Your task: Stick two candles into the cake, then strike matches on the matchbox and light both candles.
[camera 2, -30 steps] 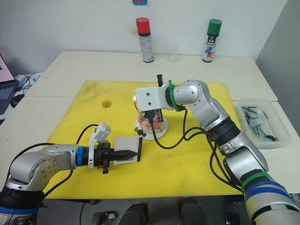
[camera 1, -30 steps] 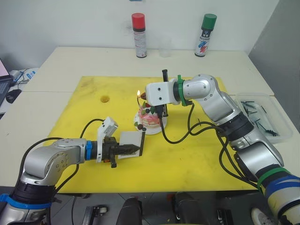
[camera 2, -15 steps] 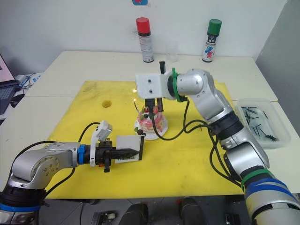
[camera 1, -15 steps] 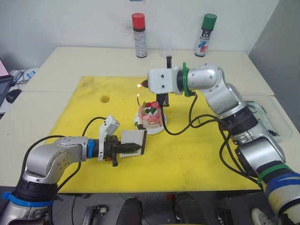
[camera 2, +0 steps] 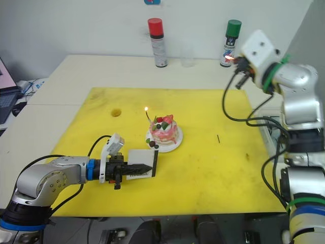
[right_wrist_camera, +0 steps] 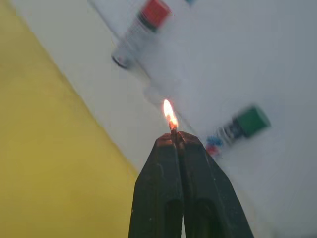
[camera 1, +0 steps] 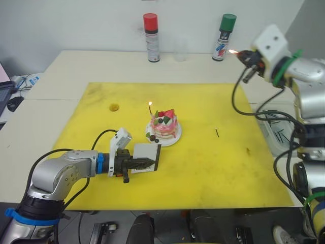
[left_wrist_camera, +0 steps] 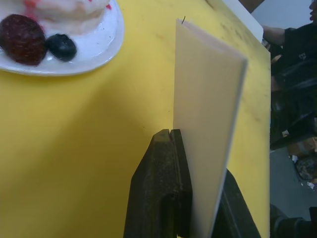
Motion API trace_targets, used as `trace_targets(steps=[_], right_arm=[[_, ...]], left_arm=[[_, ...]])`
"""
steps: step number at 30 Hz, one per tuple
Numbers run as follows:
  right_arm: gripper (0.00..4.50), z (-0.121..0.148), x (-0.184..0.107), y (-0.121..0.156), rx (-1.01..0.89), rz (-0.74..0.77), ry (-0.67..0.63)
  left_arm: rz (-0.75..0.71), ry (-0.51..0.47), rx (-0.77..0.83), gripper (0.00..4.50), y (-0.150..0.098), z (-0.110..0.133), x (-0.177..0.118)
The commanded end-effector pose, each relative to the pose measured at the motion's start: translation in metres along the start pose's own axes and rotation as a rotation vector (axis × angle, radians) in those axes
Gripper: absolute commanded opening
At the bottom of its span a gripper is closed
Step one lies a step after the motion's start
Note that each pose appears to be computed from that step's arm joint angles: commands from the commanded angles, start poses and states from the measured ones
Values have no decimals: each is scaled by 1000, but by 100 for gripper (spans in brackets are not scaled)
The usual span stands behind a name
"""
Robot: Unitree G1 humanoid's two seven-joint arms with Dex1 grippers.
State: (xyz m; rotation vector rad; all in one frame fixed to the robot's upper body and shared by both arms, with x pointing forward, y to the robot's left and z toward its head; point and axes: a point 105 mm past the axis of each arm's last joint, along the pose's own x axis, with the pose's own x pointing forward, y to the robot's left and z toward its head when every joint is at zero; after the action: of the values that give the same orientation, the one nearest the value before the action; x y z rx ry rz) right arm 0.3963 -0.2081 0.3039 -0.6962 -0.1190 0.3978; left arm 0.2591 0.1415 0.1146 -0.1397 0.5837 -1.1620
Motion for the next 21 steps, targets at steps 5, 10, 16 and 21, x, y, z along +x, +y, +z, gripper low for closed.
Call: trace_targets(steps=[5,10,16,21], right_arm=[[1,-85,-88,-27,338,-288,264],[1,-138,-112,-9,518,-320,458],[98,-152,-109,5,665,-314,492],[281,-130,-103,-14,605,-376,391]], left_arm=[[-34,-22,12,0,-9,-1,4],[-34,-28,9,0,-9,-1,6],[-29,-32,4,0,-10,-3,5],[-21,-33,0,0,-10,-5,4]])
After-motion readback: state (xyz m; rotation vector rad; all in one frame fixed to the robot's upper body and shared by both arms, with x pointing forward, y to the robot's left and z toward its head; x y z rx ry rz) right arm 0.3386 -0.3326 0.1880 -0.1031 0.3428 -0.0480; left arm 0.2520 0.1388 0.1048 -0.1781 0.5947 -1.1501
